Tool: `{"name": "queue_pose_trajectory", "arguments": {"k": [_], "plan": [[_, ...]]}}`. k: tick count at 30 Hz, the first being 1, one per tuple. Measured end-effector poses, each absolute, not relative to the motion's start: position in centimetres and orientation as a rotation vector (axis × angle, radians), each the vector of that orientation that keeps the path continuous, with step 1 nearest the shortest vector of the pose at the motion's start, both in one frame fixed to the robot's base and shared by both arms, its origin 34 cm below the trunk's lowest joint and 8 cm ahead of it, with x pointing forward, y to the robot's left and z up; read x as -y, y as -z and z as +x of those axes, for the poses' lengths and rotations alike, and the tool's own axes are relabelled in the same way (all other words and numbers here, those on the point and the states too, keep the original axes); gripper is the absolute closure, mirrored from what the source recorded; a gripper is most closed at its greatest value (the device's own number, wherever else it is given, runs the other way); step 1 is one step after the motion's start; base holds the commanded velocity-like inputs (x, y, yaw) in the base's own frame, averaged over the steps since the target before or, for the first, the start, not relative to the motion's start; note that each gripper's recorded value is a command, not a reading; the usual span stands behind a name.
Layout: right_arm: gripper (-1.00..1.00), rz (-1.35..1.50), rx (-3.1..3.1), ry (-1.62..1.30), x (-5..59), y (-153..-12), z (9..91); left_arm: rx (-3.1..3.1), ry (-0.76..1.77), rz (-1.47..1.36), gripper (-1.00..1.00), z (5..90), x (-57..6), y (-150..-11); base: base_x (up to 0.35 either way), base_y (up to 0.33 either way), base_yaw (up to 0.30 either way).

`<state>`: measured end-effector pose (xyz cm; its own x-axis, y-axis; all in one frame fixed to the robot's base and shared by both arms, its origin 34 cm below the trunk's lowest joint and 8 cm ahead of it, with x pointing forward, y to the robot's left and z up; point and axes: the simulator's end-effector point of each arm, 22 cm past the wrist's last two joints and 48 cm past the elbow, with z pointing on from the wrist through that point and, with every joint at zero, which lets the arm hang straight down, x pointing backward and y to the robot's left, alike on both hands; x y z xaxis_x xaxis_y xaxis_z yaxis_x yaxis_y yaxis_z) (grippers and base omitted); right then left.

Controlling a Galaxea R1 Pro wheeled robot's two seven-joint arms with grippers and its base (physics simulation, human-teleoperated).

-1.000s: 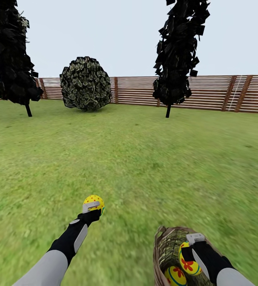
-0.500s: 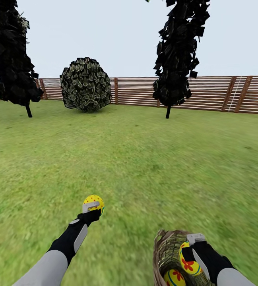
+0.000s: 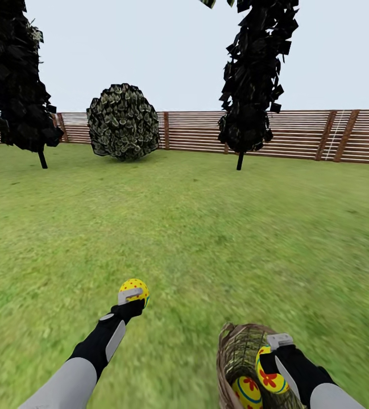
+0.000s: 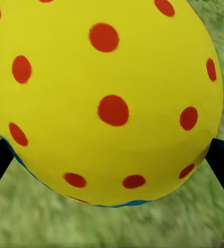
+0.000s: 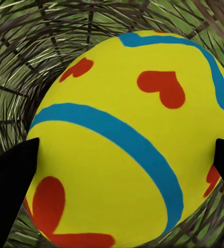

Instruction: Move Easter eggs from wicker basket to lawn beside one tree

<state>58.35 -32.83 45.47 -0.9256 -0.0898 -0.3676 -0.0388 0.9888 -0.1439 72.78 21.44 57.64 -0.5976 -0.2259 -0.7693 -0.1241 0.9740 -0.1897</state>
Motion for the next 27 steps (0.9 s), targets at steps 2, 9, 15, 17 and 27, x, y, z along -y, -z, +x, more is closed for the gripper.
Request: {"name": "queue_pose_trajectory", "arguments": {"k": [2, 9, 15, 17, 27], "plan": [[1.0, -0.092, -2.751, 0.189, 32.8, -45.9, 58.4, -2.218, 0.145, -0.243, 1.0, 72.8, -21.4, -58.0, 0.0, 0.0, 0.0], [1.0, -0.091, -2.751, 0.189, 32.8, -47.3, 58.6, -2.218, 0.145, -0.242, 1.0, 73.0, -21.4, -59.4, 0.0, 0.0, 0.0], [1.0, -0.092, -2.751, 0.189, 32.8, -48.4, 58.8, -2.219, 0.145, -0.241, 1.0, 73.2, -21.4, -60.6, 0.0, 0.0, 0.0], [1.0, -0.092, -2.751, 0.189, 32.8, -48.8, 58.8, -2.219, 0.145, -0.241, 1.0, 73.2, -21.4, -61.0, 0.0, 0.0, 0.0], [1.0, -0.09, -2.752, 0.19, 32.9, -50.7, 59.0, -2.218, 0.145, -0.249, 1.0, 73.5, -21.5, -62.9, 0.0, 0.0, 0.0]]}}
